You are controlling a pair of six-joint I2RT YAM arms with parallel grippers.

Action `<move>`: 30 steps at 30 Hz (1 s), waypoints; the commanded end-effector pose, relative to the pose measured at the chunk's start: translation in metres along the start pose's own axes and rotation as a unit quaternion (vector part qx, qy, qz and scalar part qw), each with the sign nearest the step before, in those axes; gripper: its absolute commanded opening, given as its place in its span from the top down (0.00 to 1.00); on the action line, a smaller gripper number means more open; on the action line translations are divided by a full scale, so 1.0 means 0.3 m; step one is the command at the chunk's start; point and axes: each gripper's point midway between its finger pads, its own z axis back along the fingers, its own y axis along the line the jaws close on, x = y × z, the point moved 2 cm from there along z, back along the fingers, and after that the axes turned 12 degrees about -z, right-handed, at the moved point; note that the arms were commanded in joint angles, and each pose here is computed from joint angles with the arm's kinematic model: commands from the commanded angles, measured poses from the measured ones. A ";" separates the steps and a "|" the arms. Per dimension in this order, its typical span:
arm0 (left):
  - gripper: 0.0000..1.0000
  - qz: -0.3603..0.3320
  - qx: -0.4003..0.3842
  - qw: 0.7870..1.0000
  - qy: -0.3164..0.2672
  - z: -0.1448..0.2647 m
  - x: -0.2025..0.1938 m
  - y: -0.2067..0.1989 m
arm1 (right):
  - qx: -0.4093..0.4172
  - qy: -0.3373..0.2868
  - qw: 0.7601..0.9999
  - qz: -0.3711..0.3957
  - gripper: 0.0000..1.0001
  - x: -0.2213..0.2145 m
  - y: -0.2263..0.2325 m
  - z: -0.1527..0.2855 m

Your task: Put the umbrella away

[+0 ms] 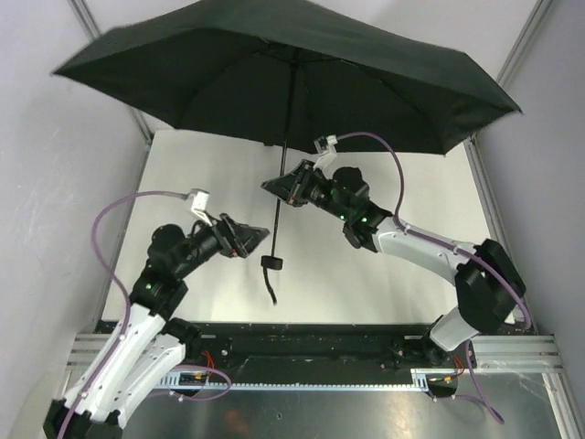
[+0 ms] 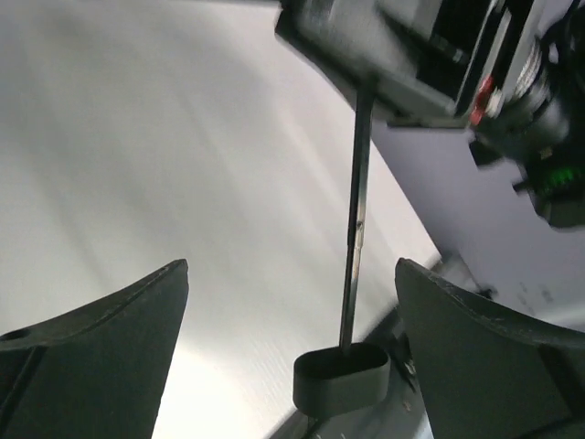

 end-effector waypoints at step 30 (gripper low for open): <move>1.00 -0.021 -0.180 0.979 0.090 0.034 -0.103 -0.307 | 0.024 -0.096 0.994 0.045 0.93 0.112 0.193 0.133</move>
